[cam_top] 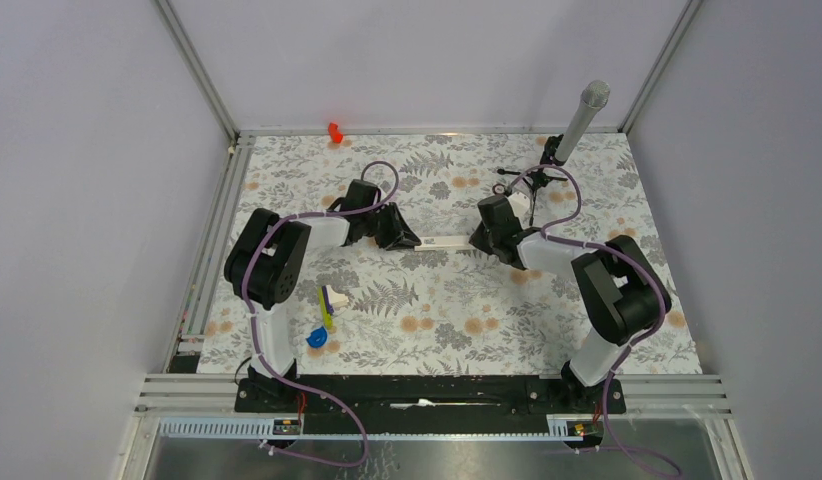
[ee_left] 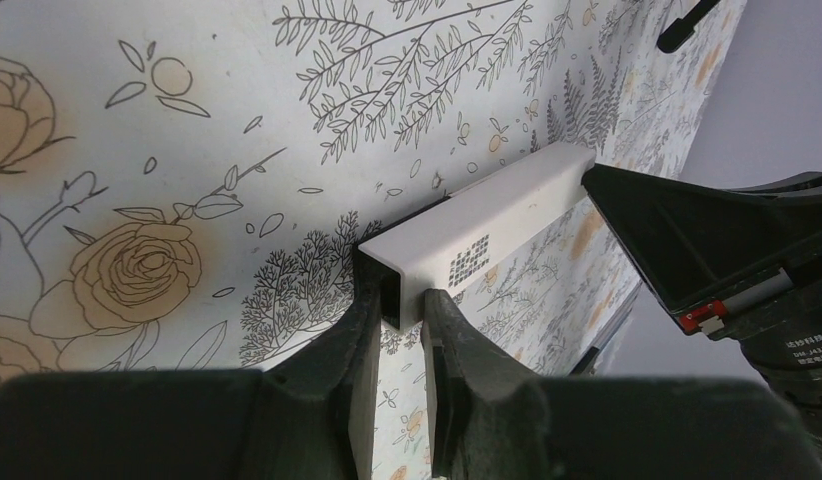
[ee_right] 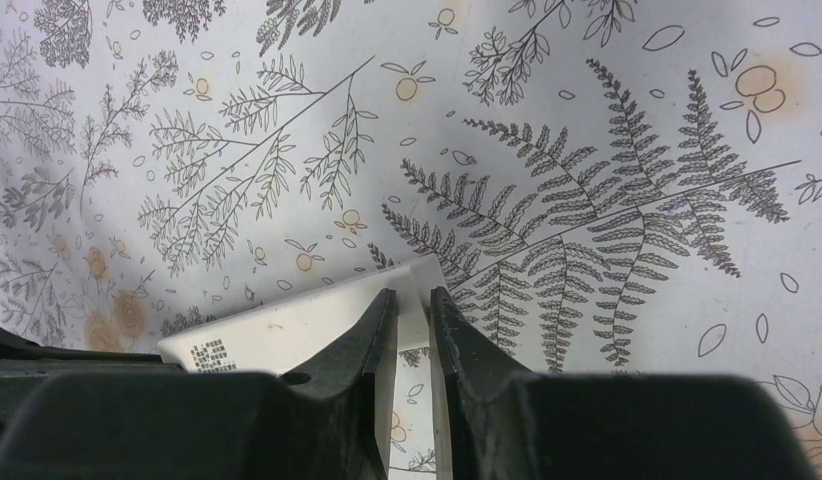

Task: Load the batteries into the remote control

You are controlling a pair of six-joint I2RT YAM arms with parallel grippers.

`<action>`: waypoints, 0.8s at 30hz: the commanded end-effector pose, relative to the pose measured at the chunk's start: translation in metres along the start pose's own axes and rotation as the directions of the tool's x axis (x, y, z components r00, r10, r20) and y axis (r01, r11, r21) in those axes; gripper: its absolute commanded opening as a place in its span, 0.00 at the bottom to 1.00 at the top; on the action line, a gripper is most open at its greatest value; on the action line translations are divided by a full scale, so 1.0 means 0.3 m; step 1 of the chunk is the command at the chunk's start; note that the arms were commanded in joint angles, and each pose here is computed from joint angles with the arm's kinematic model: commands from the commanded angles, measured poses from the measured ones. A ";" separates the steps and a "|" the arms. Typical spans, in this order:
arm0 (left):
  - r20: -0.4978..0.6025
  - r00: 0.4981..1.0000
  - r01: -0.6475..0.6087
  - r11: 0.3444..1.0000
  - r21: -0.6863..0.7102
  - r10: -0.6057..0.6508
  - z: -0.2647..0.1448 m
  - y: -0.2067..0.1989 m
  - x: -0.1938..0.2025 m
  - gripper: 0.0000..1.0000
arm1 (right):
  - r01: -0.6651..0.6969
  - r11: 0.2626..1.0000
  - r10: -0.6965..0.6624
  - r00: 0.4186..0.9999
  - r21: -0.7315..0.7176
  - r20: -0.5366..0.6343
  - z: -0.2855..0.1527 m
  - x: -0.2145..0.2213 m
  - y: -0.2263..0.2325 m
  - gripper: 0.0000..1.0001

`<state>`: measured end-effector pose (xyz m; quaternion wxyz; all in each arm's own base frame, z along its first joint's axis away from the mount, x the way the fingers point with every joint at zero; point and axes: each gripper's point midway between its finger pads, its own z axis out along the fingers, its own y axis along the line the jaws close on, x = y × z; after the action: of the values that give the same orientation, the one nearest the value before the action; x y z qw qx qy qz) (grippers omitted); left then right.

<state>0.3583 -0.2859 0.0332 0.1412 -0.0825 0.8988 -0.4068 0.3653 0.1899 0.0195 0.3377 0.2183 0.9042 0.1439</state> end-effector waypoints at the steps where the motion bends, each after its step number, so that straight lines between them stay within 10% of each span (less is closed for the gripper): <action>1: -0.143 0.988 0.056 0.997 -0.048 -0.063 0.082 0.088 0.176 0.00 | 0.122 0.990 -0.084 0.920 0.075 -0.383 -0.026 0.405 -0.125 0.17; 13: -0.127 0.989 0.078 0.997 0.001 -0.077 0.092 0.053 0.158 0.00 | 0.062 0.998 -0.061 0.872 -0.015 -0.485 -0.035 0.542 -0.037 0.15; 21: -0.026 0.999 0.020 0.993 -0.115 -0.023 0.032 0.069 0.068 0.00 | 0.148 0.989 -0.138 0.934 0.004 -0.329 -0.022 0.306 -0.012 0.23; 24: 0.018 1.000 -0.005 0.987 -0.159 0.007 -0.006 0.054 0.021 0.14 | 0.185 0.982 -0.170 0.948 0.029 -0.270 -0.023 0.187 -0.005 0.34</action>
<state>0.3602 -0.2813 0.0347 0.1303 -0.1130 0.8970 -0.4070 0.3907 0.1973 0.0285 0.3674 0.2139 0.8959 0.1290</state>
